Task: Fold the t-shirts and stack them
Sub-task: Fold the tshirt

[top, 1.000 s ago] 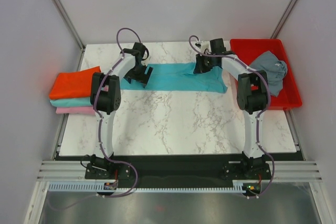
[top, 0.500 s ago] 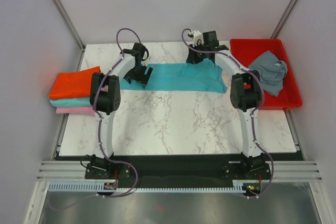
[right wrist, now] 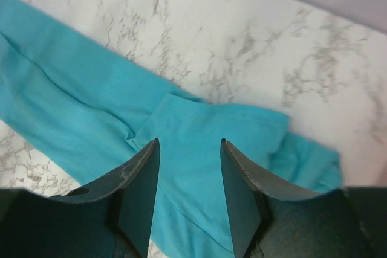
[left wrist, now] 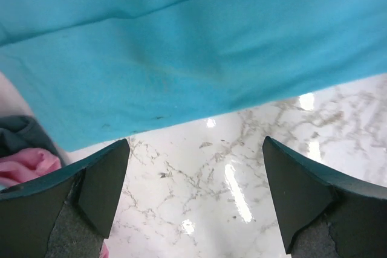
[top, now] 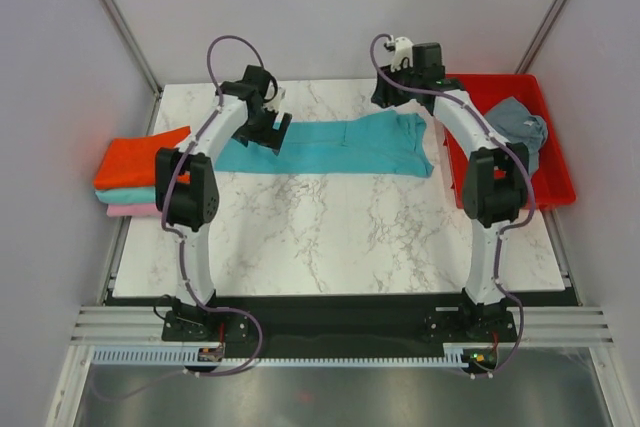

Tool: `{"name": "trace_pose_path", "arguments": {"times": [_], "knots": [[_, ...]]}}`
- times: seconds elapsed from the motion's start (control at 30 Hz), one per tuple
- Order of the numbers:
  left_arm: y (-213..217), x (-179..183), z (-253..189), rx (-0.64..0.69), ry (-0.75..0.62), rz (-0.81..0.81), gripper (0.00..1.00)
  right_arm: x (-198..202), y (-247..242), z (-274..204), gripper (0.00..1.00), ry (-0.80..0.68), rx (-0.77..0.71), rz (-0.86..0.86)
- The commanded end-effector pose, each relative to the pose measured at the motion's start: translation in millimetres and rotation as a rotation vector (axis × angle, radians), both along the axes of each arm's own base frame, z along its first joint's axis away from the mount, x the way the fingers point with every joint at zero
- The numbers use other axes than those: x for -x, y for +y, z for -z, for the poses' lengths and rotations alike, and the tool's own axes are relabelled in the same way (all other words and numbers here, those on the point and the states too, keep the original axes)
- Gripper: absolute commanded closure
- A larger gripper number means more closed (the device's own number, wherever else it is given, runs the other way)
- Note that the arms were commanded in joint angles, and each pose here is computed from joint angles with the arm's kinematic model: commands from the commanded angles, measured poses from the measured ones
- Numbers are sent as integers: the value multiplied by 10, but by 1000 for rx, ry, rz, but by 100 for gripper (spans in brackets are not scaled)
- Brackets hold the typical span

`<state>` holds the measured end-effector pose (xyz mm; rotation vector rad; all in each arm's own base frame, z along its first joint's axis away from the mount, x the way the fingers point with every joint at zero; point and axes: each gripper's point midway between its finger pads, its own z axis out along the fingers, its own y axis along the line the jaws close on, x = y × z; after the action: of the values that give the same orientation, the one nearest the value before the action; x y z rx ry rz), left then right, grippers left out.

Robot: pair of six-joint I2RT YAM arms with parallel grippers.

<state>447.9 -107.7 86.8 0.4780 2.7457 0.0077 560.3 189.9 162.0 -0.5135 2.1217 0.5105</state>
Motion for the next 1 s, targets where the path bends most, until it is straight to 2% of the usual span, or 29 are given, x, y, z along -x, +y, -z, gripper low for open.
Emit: {"name": "trace_pose_path", "arguments": {"times": [0.0,0.1,0.23,0.57,0.73,0.97], "knots": [[-140,-85,-789,127,-161,4,1,33,-201,-556,47,-103,-45,69],[-42,-145,-742,110,-164,-19,1,78,-271,-326,46,-16,-82,116],[153,-248,-452,81,-124,-83,1,135,-319,109,47,138,-161,173],[624,-435,76,17,-62,-176,5,280,-505,606,47,272,-166,224],[662,-369,421,13,18,-189,5,310,-624,880,46,331,-148,270],[691,-242,686,-6,91,-198,7,279,-731,1361,43,419,-119,330]]}}
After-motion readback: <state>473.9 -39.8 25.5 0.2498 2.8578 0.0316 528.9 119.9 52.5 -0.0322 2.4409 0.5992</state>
